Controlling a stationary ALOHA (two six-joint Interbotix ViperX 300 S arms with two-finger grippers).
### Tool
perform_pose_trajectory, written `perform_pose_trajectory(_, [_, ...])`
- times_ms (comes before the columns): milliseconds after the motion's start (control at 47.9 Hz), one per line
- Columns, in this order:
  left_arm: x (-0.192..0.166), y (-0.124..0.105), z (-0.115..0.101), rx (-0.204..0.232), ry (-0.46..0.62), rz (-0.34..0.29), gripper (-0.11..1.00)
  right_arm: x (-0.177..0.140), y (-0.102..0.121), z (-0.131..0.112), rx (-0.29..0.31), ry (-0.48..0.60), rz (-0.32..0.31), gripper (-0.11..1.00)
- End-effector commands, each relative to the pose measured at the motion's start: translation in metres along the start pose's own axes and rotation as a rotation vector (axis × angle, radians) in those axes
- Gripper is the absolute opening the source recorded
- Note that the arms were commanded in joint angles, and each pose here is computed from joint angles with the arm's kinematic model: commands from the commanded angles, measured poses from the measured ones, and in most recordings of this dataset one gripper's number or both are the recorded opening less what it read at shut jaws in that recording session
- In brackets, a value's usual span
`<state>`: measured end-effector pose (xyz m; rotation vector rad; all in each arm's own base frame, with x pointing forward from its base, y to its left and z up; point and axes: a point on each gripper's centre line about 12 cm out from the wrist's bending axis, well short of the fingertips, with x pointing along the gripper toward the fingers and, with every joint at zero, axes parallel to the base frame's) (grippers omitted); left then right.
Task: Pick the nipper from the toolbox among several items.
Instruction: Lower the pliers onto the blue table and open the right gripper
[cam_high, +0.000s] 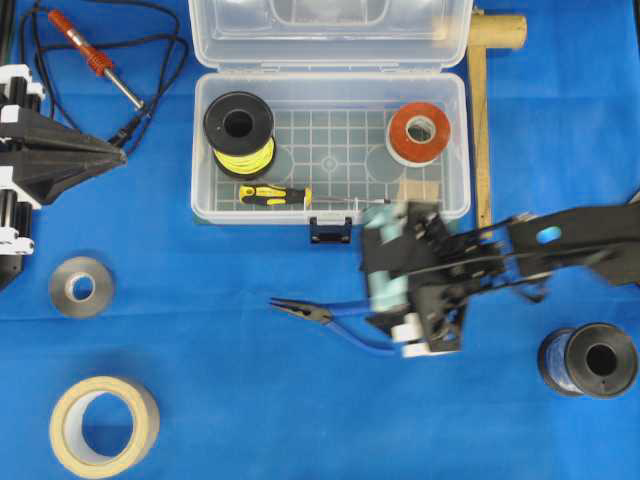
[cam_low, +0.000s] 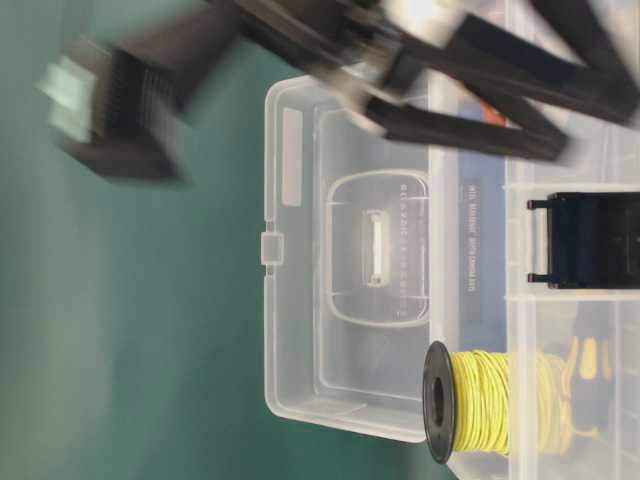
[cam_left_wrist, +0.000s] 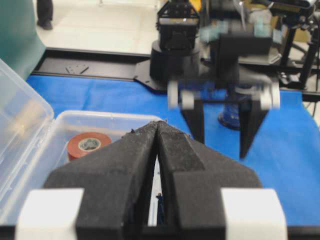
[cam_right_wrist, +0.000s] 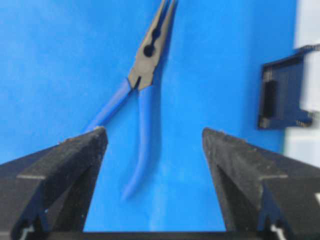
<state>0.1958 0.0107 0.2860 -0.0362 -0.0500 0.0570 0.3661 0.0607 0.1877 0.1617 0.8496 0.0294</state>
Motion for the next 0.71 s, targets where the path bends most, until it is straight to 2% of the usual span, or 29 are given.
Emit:
perform_pose_trajectory(0, [0.001, 0.0, 0.003, -0.003, -0.009, 0.002, 0.0, -0.041, -0.001, 0.013, -0.016, -0.104, 0.012, 0.75])
perform_pose_trajectory(188, [0.001, 0.0, 0.002, -0.003, -0.006, 0.002, 0.0, -0.094, -0.018, -0.003, -0.015, -0.208, 0.002, 0.76])
perform_pose_trajectory(396, [0.001, 0.0, 0.002, -0.004, -0.008, 0.002, 0.0, -0.147, -0.039, -0.045, -0.004, -0.335, -0.012, 0.76])
perform_pose_trajectory(563, [0.001, 0.0, 0.002, -0.008, -0.009, 0.0, 0.0, -0.168, -0.051, -0.08, 0.011, -0.406, -0.026, 0.76])
perform_pose_trajectory(689, [0.001, -0.001, 0.002, -0.008, -0.009, -0.004, 0.0, -0.17, -0.061, -0.107, 0.032, -0.432, -0.047, 0.76])
